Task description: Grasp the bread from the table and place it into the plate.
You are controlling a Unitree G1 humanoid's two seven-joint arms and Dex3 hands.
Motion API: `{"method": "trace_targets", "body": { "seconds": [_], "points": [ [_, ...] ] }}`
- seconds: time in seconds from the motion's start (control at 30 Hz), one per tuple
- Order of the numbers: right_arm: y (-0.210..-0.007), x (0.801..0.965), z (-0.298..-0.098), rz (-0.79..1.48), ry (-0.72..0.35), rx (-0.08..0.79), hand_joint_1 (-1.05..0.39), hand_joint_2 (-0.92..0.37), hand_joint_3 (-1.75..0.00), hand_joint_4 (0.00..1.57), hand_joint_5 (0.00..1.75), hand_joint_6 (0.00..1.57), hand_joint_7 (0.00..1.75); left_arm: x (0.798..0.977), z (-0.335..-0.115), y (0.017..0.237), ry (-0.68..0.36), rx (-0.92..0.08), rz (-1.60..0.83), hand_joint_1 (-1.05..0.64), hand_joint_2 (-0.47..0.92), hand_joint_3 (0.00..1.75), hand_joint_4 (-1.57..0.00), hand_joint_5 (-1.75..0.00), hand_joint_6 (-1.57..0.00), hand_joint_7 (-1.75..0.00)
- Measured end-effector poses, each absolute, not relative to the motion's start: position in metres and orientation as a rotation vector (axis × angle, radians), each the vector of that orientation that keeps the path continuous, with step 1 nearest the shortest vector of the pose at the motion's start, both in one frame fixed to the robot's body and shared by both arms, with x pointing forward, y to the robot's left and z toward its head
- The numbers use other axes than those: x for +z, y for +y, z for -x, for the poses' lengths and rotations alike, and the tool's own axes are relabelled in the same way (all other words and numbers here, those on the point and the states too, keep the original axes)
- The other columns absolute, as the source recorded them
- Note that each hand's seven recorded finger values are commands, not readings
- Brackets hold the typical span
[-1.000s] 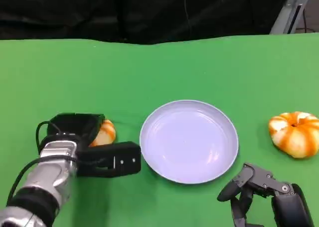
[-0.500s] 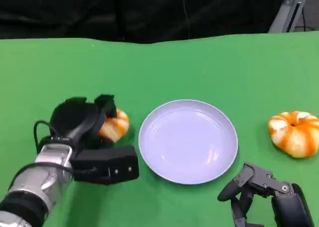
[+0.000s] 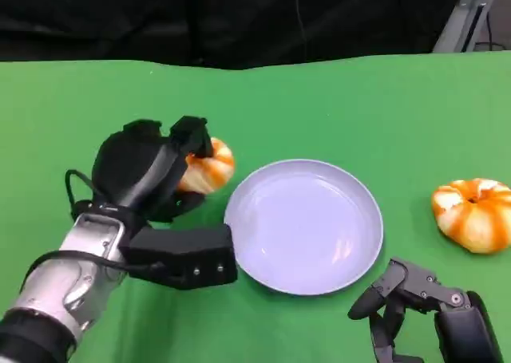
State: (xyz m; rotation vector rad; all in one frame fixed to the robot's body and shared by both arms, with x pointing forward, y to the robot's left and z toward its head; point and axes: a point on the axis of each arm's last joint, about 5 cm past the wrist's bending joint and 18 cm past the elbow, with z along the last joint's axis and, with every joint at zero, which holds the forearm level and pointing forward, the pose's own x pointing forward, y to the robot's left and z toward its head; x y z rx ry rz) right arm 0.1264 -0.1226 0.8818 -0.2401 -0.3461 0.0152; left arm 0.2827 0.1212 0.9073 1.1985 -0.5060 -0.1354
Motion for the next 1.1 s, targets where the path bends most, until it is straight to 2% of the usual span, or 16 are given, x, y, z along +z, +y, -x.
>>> {"method": "trace_targets", "body": {
  "seconds": [0.23, 0.47, 0.57, 0.63, 0.7, 0.77, 0.97, 1.0, 1.03, 1.07, 1.1],
  "points": [
    [-0.122, 0.882, -0.127, 0.241, -0.346, 0.017, 0.07, -0.28, -1.43, 0.91, 1.74, 0.83, 1.33, 0.909, -0.279, 0.096, -0.567, -0.201, -1.121, -0.22, 0.40, 1.19, -0.90, -1.75, -0.74, -1.63],
    [-0.122, 0.881, -0.127, 0.246, -0.346, 0.017, 0.07, -0.28, -1.43, 0.91, 1.75, 0.83, 1.33, 0.916, -0.281, 0.066, -0.609, -0.273, -1.077, -0.22, 0.38, 1.20, -0.89, -1.75, -0.73, -1.65],
    [-0.122, 0.881, -0.127, 0.247, -0.344, 0.018, 0.07, -0.27, -1.43, 0.91, 1.75, 0.83, 1.32, 0.915, -0.280, 0.057, -0.606, -0.311, -1.074, -0.21, 0.36, 1.13, -0.87, -1.75, -0.72, -1.64],
    [-0.122, 0.881, -0.127, 0.247, -0.344, 0.018, 0.07, -0.27, -1.43, 0.91, 1.75, 0.83, 1.32, 0.913, -0.279, 0.052, -0.596, -0.339, -1.075, -0.20, 0.41, 1.00, -0.84, -1.75, -0.66, -1.72],
    [-0.122, 0.881, -0.127, 0.247, -0.344, 0.018, 0.07, -0.27, -1.43, 0.91, 1.75, 0.83, 1.32, 0.912, -0.277, 0.046, -0.576, -0.368, -1.084, -0.20, 0.44, 0.94, -0.82, -1.75, -0.64, -1.74],
    [-0.122, 0.881, -0.127, 0.247, -0.343, 0.018, 0.07, -0.27, -1.43, 0.91, 1.75, 0.84, 1.32, 0.910, -0.276, 0.043, -0.559, -0.389, -1.096, -0.17, 0.46, 0.85, -0.81, -1.75, -0.67, -1.65],
    [-0.122, 0.881, -0.127, 0.245, -0.343, 0.017, 0.07, -0.27, -1.44, 0.92, 1.75, 0.84, 1.31, 0.904, -0.275, 0.042, -0.530, -0.413, -1.112, -0.17, 0.48, 0.81, -0.81, -1.75, -0.68, -1.62],
    [-0.122, 0.881, -0.127, 0.245, -0.343, 0.017, 0.07, -0.27, -1.44, 0.92, 1.74, 0.84, 1.31, 0.904, -0.275, 0.042, -0.531, -0.414, -1.113, -0.25, 0.65, 0.54, -0.64, -1.56, -0.53, -0.95],
    [-0.122, 0.881, -0.127, 0.245, -0.343, 0.017, 0.07, -0.27, -1.44, 0.92, 1.74, 0.84, 1.31, 0.905, -0.275, 0.041, -0.526, -0.425, -1.114, -0.28, 0.76, 0.34, -0.58, -1.49, -0.56, -0.57],
    [-0.122, 0.881, -0.127, 0.245, -0.343, 0.017, 0.07, -0.27, -1.44, 0.91, 1.74, 0.84, 1.31, 0.905, -0.276, 0.041, -0.510, -0.450, -1.121, -0.35, 0.86, 0.20, -0.50, -1.12, -0.51, -0.25],
    [-0.122, 0.881, -0.127, 0.245, -0.343, 0.017, 0.07, -0.27, -1.44, 0.91, 1.74, 0.84, 1.31, 0.905, -0.276, 0.040, -0.489, -0.481, -1.134, -0.38, 0.89, 0.15, -0.49, -0.96, -0.50, -0.14]
  ]
}}
